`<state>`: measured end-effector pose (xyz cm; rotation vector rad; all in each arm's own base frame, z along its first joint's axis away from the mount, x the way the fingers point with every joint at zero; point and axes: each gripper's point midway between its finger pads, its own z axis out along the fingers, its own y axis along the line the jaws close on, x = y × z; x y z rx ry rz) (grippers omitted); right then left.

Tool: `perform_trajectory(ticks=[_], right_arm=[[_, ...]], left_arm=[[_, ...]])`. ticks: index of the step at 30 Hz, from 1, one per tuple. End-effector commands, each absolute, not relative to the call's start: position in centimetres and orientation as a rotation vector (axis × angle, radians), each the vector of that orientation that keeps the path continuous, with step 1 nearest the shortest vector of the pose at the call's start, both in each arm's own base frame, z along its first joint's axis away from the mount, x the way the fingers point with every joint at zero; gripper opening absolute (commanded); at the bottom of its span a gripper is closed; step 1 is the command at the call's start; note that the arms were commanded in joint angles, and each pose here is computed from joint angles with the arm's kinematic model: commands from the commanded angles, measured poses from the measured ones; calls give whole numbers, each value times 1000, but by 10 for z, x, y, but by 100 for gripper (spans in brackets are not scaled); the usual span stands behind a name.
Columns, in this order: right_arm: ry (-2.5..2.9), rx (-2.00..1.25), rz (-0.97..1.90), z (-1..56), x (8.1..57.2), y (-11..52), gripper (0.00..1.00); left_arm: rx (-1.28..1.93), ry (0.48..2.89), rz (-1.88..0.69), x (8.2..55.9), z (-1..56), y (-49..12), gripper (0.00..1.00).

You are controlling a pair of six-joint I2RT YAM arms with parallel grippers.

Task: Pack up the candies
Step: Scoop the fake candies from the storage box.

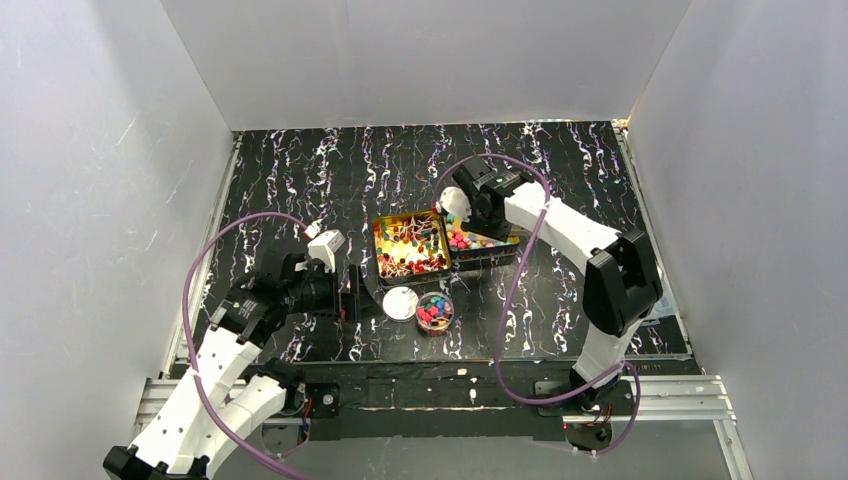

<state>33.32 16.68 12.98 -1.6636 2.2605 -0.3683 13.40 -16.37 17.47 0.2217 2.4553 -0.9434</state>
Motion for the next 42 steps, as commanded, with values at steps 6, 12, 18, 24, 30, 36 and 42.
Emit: perform_trajectory(ticks=[6, 12, 18, 24, 30, 36, 42], right_arm=[[2177, -1749, -344, 129, 348, 179, 1], [2171, -1789, -284, 117, 346, 187, 1], [2179, -1801, -239, 106, 343, 195, 1], [2201, -1754, -209, 97, 347, 206, 1], [2192, -1668, -147, 90, 355, 220, 1], [2167, -1550, -71, 85, 360, 226, 1], [2129, -1407, 68, 90, 363, 226, 1]], left_arm=[[251, 2448, -967, 130, 174, -165, 98], [249, 2450, -965, 130, 174, -165, 98], [245, 2459, -961, 131, 172, -165, 98], [240, 2466, -955, 132, 171, -165, 98], [234, 2476, -951, 132, 169, -164, 98], [231, 2479, -946, 133, 168, -164, 98], [225, 2484, -943, 133, 168, -164, 98]])
